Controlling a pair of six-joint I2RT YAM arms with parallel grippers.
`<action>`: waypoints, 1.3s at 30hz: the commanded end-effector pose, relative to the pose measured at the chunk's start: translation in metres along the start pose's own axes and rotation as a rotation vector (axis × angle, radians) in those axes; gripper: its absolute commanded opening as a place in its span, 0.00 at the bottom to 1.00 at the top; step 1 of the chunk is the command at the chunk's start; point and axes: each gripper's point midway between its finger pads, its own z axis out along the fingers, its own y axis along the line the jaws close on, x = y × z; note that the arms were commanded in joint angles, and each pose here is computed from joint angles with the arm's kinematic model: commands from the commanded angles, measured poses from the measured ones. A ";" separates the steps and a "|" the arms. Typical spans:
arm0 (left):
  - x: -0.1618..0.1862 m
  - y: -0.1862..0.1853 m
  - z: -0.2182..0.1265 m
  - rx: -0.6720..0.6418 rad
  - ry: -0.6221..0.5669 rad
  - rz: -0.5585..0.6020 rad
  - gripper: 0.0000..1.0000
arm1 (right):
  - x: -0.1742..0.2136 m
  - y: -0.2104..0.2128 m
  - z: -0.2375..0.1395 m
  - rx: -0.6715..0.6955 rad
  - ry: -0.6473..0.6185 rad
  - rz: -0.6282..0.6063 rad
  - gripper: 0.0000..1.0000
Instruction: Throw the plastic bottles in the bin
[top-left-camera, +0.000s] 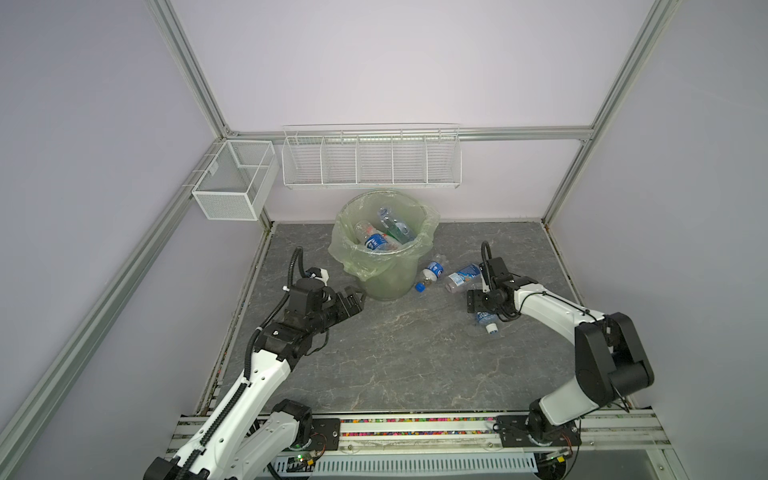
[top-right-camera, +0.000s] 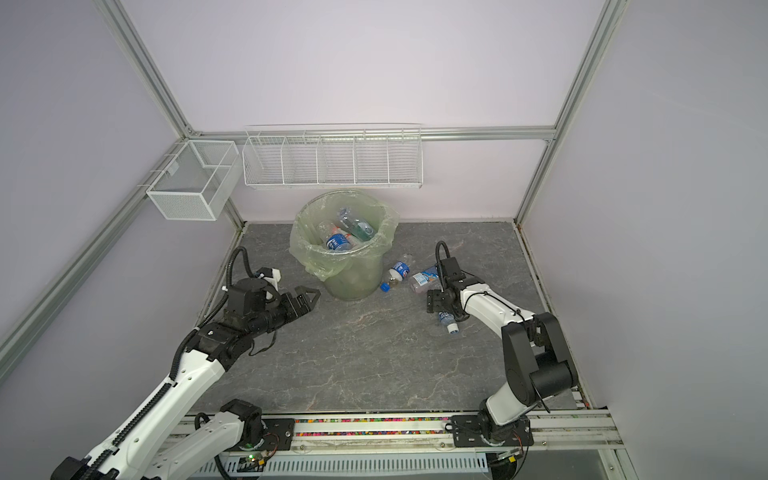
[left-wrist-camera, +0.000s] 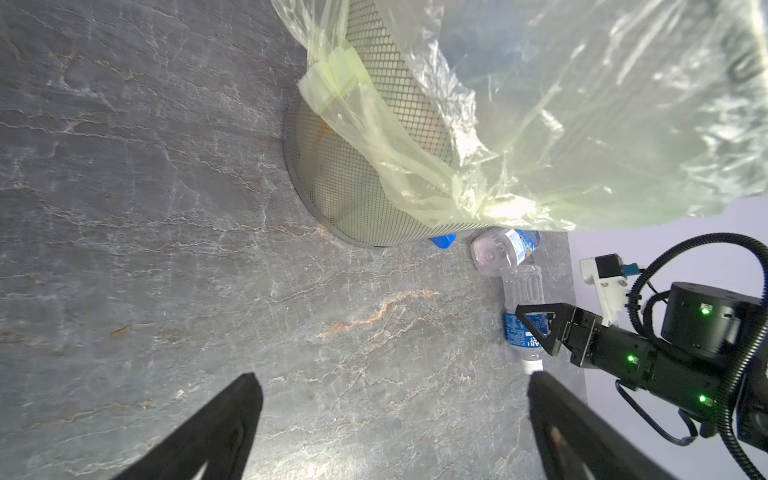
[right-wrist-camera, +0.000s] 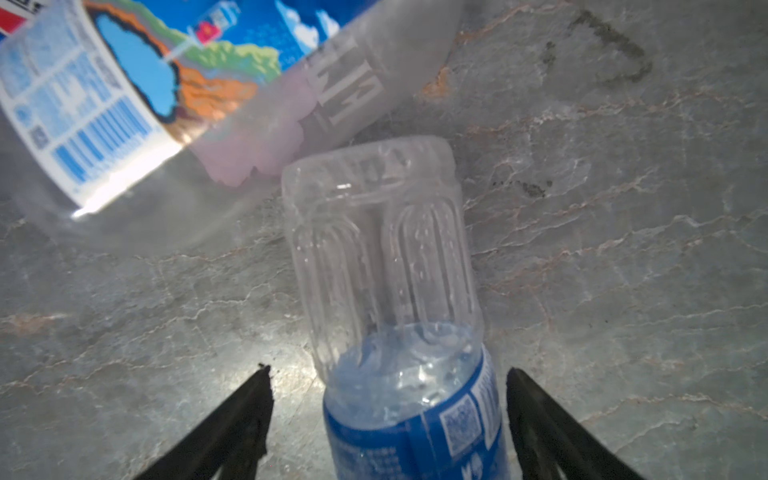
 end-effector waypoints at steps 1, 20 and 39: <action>-0.004 0.006 -0.001 -0.026 -0.025 0.008 1.00 | -0.005 -0.001 0.003 0.006 -0.006 -0.024 0.90; 0.000 0.017 -0.014 -0.070 -0.040 0.022 1.00 | 0.005 -0.001 0.010 0.007 0.031 -0.048 0.87; 0.013 0.021 -0.015 -0.047 -0.024 -0.009 1.00 | 0.014 0.002 0.000 -0.033 0.037 -0.045 0.62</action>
